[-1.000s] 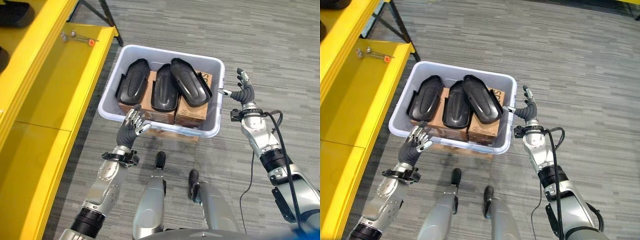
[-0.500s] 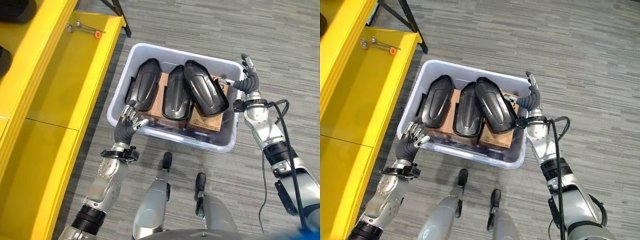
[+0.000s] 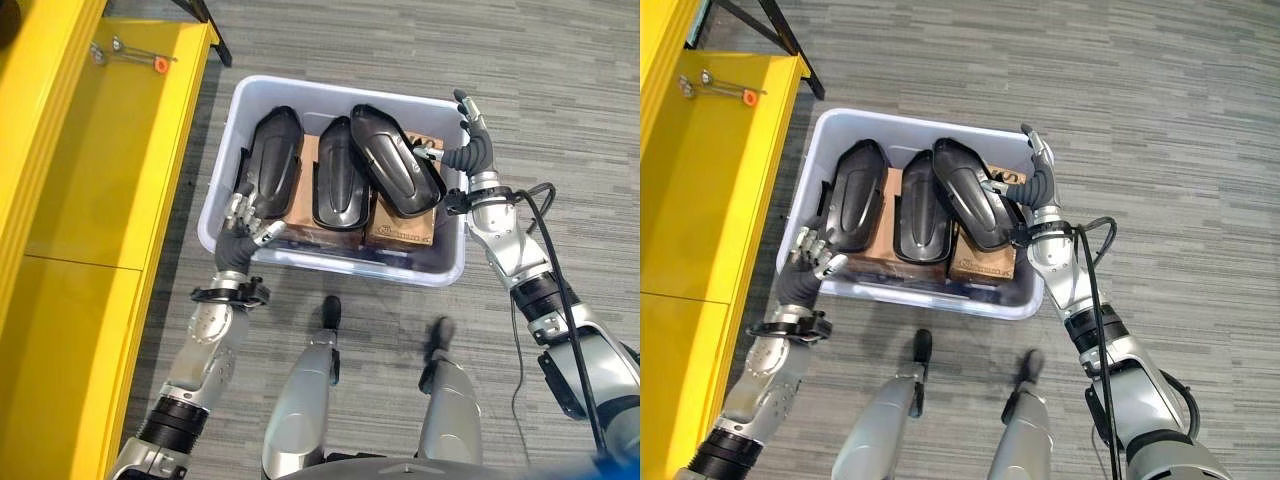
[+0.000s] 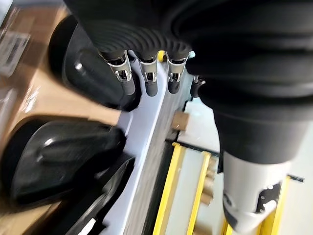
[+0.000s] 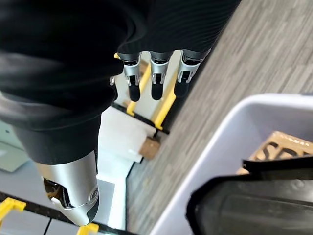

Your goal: Move parts from the plastic box to the shelf.

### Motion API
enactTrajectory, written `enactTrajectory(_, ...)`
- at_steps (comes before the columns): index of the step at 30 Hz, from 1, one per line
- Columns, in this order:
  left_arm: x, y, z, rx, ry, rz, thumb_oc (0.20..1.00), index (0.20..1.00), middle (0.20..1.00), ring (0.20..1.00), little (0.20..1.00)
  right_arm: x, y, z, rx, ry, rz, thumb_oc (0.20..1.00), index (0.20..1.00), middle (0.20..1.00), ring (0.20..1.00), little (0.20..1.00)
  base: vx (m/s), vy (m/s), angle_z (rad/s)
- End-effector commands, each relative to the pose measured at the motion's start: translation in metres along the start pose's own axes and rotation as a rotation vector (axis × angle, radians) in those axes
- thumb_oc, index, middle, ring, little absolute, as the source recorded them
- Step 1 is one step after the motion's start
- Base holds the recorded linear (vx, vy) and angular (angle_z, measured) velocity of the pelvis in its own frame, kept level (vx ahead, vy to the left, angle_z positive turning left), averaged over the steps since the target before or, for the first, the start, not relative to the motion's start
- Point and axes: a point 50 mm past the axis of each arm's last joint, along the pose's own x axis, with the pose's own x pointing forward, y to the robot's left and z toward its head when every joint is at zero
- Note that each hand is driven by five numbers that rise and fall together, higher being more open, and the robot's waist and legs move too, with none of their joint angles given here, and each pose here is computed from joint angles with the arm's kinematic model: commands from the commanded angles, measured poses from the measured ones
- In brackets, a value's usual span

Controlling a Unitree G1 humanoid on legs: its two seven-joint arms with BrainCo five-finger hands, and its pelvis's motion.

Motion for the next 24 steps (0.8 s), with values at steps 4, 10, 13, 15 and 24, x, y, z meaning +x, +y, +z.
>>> enactTrajectory(4, -0.016, -0.017, 0.008, -0.052, -0.059, -0.069, 1.000, 1.000, 1.000, 1.000, 1.000, 0.020, -0.026, 0.040, -0.009, -0.166, -0.078, 1.000, 1.000, 1.000, 1.000, 1.000, 0.08, -0.160, 0.57)
enactTrajectory(10, -0.015, -0.020, 0.012, -0.044, -0.084, -0.070, 1.000, 1.000, 1.000, 1.000, 1.000, 0.032, -0.031, 0.049, -0.095, -0.185, -0.102, 1.000, 1.000, 1.000, 1.000, 1.000, 0.05, -0.070, -0.25)
enactTrajectory(13, -0.016, -0.024, 0.013, -0.052, -0.091, -0.085, 1.000, 1.000, 1.000, 1.000, 1.000, 0.042, -0.036, 0.056, -0.168, -0.191, -0.115, 1.000, 1.000, 1.000, 1.000, 1.000, 0.03, -0.028, 0.09)
enactTrajectory(15, -0.016, -0.026, 0.014, -0.059, -0.096, -0.094, 1.000, 1.000, 1.000, 1.000, 1.000, 0.047, -0.038, 0.058, -0.211, -0.191, -0.120, 1.000, 1.000, 1.000, 1.000, 1.000, 0.02, -0.017, 0.06)
enactTrajectory(24, -0.013, -0.035, 0.019, -0.073, -0.122, -0.117, 1.000, 1.000, 1.000, 1.000, 1.000, 0.066, -0.036, 0.065, -0.326, -0.165, -0.122, 1.000, 1.000, 1.000, 1.000, 1.000, 0.01, -0.006, 0.09)
